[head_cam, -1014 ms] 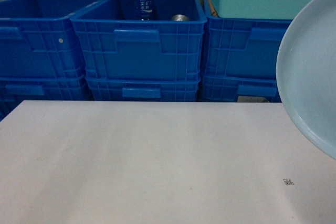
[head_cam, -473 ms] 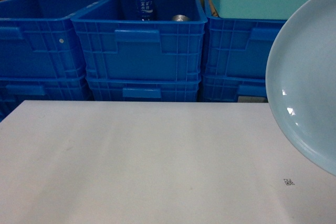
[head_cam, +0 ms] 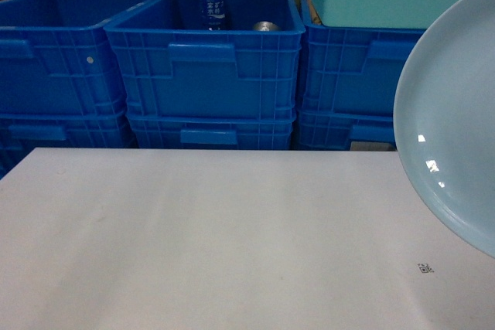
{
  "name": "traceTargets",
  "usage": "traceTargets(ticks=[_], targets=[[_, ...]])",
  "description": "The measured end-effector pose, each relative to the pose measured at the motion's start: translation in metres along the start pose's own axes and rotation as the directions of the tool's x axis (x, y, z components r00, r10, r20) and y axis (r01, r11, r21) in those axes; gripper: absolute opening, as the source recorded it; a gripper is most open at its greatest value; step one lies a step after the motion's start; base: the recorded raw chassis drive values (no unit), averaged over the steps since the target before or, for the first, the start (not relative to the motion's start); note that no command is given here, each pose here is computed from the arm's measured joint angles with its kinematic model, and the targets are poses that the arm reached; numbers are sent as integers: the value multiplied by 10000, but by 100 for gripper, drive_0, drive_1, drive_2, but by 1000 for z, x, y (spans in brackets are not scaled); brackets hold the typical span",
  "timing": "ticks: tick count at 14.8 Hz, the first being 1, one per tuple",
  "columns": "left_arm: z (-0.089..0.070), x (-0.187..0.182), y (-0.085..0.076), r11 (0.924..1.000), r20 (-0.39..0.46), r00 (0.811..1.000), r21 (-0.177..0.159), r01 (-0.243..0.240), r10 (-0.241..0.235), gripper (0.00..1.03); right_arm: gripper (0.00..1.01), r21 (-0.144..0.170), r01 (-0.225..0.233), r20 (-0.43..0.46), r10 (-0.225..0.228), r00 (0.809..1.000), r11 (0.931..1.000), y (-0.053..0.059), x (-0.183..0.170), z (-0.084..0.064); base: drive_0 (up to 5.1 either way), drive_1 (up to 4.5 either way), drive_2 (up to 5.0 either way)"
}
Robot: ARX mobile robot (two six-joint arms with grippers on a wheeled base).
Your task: Place blue tray on left shelf second layer neatly
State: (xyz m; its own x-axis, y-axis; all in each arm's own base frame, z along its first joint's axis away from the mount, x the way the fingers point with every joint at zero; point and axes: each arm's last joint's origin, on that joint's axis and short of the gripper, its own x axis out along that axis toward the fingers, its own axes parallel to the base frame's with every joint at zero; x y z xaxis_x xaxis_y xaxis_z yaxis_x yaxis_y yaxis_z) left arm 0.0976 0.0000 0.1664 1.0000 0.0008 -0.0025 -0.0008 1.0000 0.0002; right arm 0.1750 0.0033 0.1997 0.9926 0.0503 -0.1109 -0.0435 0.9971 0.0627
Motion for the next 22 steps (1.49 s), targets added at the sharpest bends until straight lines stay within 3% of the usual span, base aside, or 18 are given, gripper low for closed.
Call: traceTargets(ticks=[5,22], targets=[[0,0,0,10000,0,10000,4,4,-4,98,2,0,-27,-2,27,10000,10000,0,0,0,-149,-149,-149],[0,0,0,10000,-4,10000,0,4,-4,98,2,0,-30,-13,30,10000,10000,0,0,0,313,-432,-381]])
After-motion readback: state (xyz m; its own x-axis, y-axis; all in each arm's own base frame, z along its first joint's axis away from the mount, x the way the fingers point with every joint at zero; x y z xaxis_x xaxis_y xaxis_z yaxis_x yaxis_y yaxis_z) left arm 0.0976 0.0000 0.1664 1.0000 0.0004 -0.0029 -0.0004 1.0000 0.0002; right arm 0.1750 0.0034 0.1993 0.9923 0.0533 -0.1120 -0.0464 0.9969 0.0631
